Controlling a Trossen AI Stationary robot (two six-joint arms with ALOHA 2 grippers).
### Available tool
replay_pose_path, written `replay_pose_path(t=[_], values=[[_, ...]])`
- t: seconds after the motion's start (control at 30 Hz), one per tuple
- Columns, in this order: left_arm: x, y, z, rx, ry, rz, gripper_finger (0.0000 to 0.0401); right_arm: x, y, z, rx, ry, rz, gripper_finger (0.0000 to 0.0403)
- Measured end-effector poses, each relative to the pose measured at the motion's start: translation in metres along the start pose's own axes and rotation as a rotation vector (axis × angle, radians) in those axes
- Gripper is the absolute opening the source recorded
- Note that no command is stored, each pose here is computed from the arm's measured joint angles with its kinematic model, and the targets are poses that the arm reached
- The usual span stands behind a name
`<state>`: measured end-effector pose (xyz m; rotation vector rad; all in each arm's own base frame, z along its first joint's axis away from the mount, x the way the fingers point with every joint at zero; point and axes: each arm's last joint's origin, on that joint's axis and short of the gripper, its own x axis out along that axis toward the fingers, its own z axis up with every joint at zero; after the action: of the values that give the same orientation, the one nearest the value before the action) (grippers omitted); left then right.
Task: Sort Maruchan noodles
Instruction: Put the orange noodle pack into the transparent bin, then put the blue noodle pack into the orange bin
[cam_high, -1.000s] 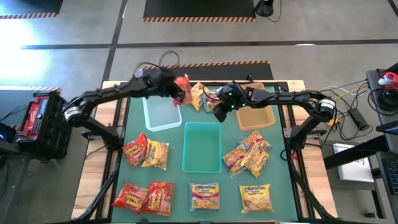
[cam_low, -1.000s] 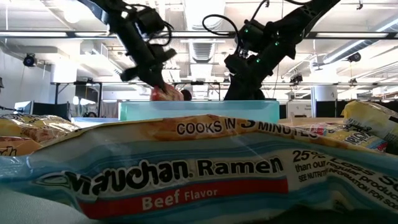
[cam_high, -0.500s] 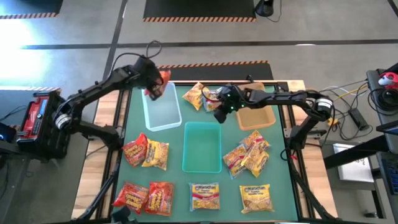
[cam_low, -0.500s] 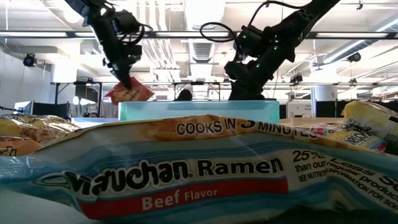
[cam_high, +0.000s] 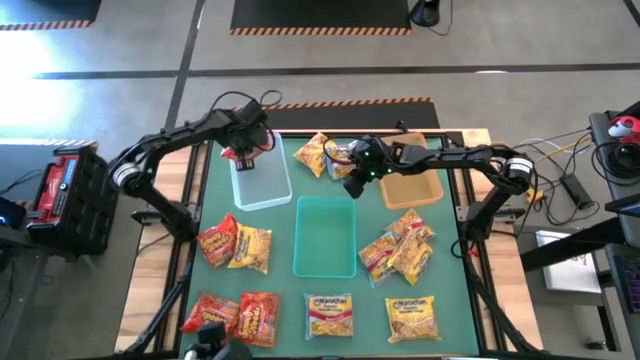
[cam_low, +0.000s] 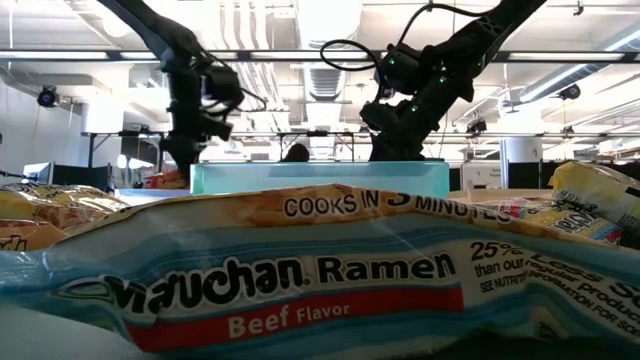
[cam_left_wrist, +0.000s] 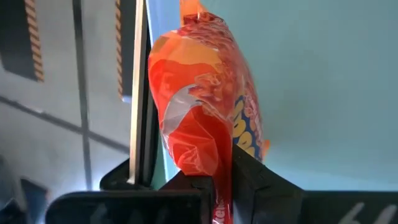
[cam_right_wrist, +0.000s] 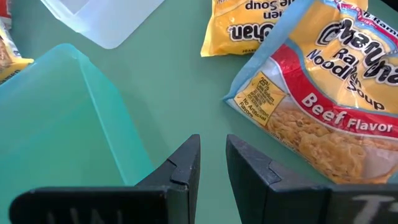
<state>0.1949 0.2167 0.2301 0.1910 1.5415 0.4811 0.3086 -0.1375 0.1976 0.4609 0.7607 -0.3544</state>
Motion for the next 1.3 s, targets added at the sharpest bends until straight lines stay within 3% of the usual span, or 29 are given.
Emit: replay_pose_path(t=[0.13, 0.43, 0.7, 0.93, 1.03, 1.13, 1.23, 1.3], values=[[0.006, 0.0, 0.001, -0.013, 0.053, 0.037, 0.0037, 0.0, 0.0, 0.0, 0.011, 0.0, 0.0, 0.0068], [0.005, 0.002, 0.003, -0.1, 0.013, 0.034, 0.0091, 0.0, 0.0, 0.0, 0.015, 0.0, 0.0, 0.0068], [-0.005, 0.011, 0.005, -0.182, -0.006, 0.18, 0.013, 0.0, -0.001, 0.0, -0.01, 0.0, -0.002, 0.0068], [-0.039, 0.031, 0.015, -0.386, -0.124, 0.194, 0.0139, -0.004, -0.011, 0.002, -0.05, -0.001, -0.024, 0.0068], [-0.056, 0.037, 0.021, -0.546, -0.248, 0.057, 0.0139, -0.006, -0.017, 0.003, -0.062, 0.001, -0.038, 0.0068], [-0.067, 0.036, 0.031, -0.68, -0.437, -0.261, 0.0139, -0.007, -0.024, 0.004, -0.091, -0.003, -0.05, 0.0068], [-0.076, 0.029, 0.047, -0.704, -0.616, -0.563, 0.0139, -0.008, -0.031, 0.005, -0.118, -0.005, -0.065, 0.0068], [-0.078, 0.02, 0.059, -0.723, -0.671, -0.629, 0.0139, -0.009, -0.037, 0.006, -0.139, -0.008, -0.079, 0.0068]])
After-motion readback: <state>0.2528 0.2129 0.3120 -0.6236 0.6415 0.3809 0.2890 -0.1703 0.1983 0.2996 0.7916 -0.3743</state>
